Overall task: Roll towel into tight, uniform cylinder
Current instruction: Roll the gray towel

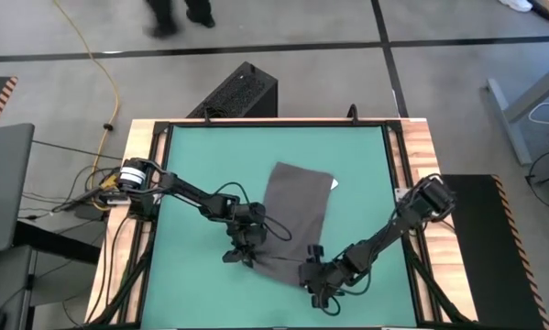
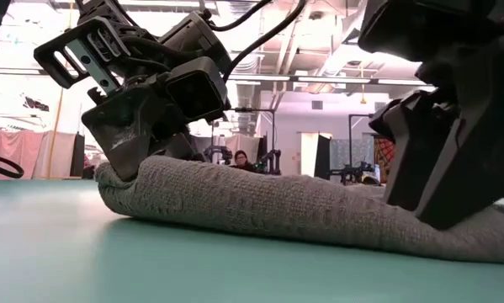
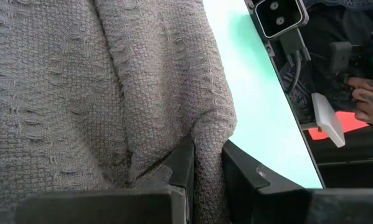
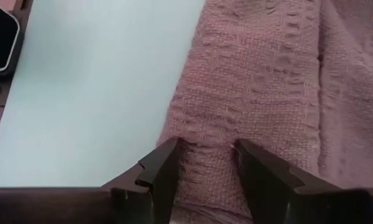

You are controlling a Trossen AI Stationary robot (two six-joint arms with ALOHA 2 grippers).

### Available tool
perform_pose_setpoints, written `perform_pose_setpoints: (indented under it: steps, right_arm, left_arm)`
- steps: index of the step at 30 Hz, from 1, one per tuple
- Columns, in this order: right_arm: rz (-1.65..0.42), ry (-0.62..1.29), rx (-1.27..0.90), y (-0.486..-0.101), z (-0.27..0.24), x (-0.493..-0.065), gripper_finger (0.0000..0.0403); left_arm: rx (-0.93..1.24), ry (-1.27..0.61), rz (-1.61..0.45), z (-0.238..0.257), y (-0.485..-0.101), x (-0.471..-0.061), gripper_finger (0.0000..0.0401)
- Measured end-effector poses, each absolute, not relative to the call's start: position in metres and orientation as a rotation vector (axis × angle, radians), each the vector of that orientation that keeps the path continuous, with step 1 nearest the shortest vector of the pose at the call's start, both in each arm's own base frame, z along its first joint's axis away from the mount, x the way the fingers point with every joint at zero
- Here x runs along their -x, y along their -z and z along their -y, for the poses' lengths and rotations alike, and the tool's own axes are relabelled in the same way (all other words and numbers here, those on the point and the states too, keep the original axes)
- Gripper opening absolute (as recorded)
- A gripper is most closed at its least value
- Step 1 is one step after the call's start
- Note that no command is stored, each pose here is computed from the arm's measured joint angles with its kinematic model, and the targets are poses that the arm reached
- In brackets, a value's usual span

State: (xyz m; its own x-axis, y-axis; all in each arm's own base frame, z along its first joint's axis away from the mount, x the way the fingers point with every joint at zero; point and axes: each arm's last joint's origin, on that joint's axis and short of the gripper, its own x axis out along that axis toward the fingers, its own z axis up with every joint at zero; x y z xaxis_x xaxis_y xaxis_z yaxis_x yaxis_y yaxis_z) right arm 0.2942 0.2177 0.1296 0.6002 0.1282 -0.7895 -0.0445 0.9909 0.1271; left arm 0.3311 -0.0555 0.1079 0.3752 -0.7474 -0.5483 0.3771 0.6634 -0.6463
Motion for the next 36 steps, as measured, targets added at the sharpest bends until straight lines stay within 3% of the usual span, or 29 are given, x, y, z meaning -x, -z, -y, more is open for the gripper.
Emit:
perform_pose_setpoints:
  steps: [5, 27, 30, 36]
  right_arm:
    - [-0.955, -0.067, -0.104, -0.114, -0.226, -0.288, 0.0194]
    - [-1.012, -0.049, -0.234, -0.111, -0.239, -0.275, 0.02]
    - [-1.017, -0.019, -0.312, -0.113, -0.239, -0.274, 0.0163]
    - [-0.974, -0.07, -0.426, -0.135, -0.242, -0.273, 0.0029]
  left_arm:
    - [0.456, 0.752, -0.933, 0.056, -0.108, -0.331, 0.0041]
    - [0.41, 0.726, -0.93, 0.062, -0.107, -0.331, 0.0039]
    - [0.395, 0.723, -0.927, 0.065, -0.107, -0.331, 0.0029]
    - [0.46, 0.772, -0.886, 0.065, -0.114, -0.334, 0.0028]
